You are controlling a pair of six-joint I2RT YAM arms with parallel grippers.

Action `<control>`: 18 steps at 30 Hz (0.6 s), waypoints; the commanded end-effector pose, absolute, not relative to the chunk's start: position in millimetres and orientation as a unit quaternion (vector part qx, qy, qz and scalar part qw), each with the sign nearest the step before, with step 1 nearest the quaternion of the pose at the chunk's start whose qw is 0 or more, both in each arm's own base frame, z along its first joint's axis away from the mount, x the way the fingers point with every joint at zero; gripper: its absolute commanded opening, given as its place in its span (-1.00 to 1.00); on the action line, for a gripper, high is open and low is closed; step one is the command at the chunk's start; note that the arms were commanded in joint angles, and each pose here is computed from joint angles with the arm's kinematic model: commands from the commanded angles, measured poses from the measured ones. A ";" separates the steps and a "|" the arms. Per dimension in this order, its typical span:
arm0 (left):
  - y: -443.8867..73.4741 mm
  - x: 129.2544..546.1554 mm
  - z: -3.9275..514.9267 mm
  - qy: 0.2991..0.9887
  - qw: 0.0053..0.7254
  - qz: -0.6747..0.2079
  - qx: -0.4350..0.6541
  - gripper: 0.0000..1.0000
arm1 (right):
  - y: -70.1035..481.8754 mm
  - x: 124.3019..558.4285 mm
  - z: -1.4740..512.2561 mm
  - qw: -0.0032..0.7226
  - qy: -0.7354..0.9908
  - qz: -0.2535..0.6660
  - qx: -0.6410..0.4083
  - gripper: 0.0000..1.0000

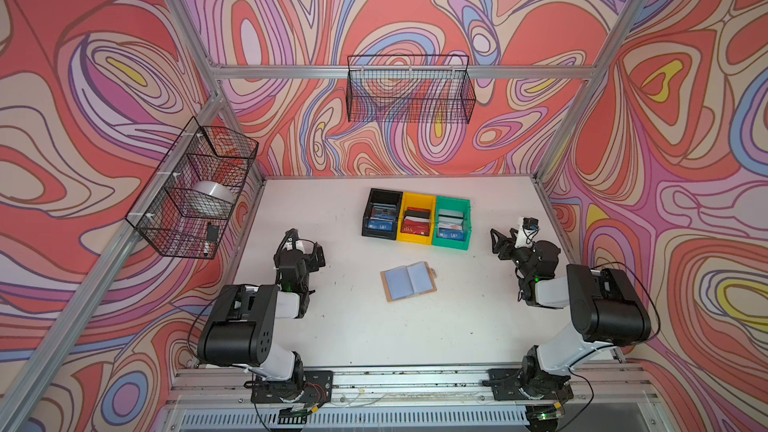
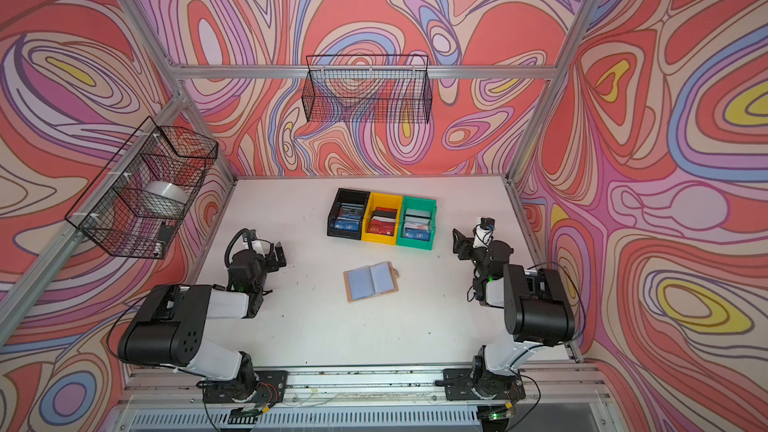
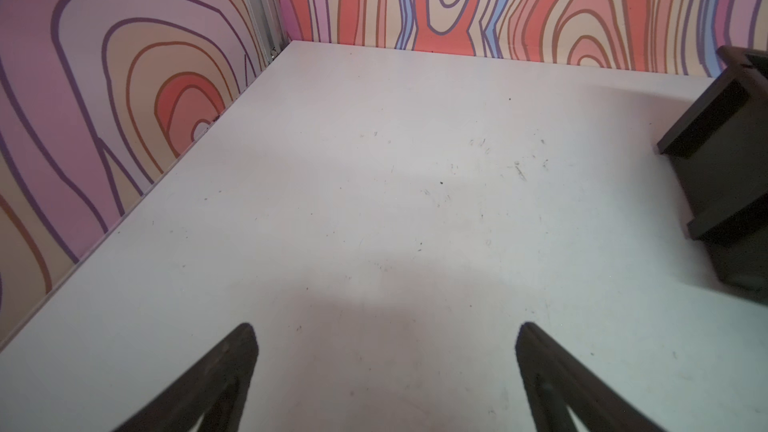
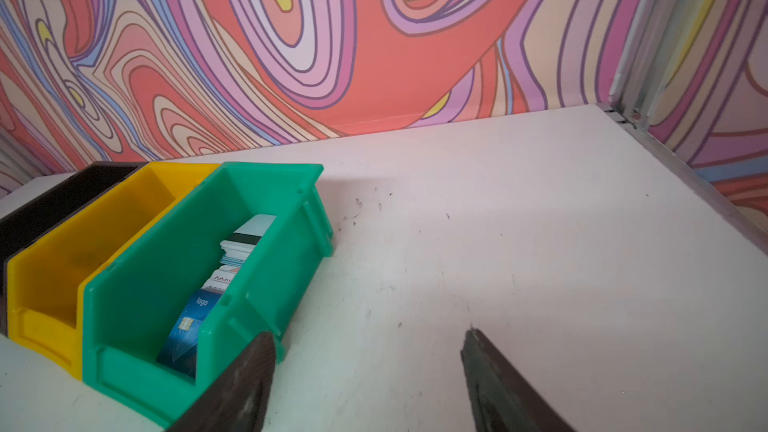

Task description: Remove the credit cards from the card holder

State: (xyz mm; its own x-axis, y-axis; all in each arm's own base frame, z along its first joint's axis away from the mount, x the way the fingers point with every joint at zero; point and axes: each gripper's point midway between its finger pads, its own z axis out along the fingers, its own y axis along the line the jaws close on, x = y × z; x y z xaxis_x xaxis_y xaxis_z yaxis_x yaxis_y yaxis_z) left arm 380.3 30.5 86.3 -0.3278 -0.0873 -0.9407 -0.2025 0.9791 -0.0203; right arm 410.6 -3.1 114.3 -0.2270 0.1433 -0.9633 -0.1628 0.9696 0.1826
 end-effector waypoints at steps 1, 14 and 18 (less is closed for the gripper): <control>27.4 387.6 90.1 0.814 0.574 0.048 -0.072 1.00 | 10.5 422.0 103.1 0.601 0.792 0.096 -0.038 0.70; 29.3 387.4 91.2 0.812 0.577 0.052 -0.077 1.00 | 3.0 423.2 97.6 0.608 0.791 0.074 -0.014 0.97; 29.3 387.0 90.7 0.812 0.576 0.052 -0.077 1.00 | 2.7 422.8 97.5 0.608 0.791 0.072 -0.014 0.97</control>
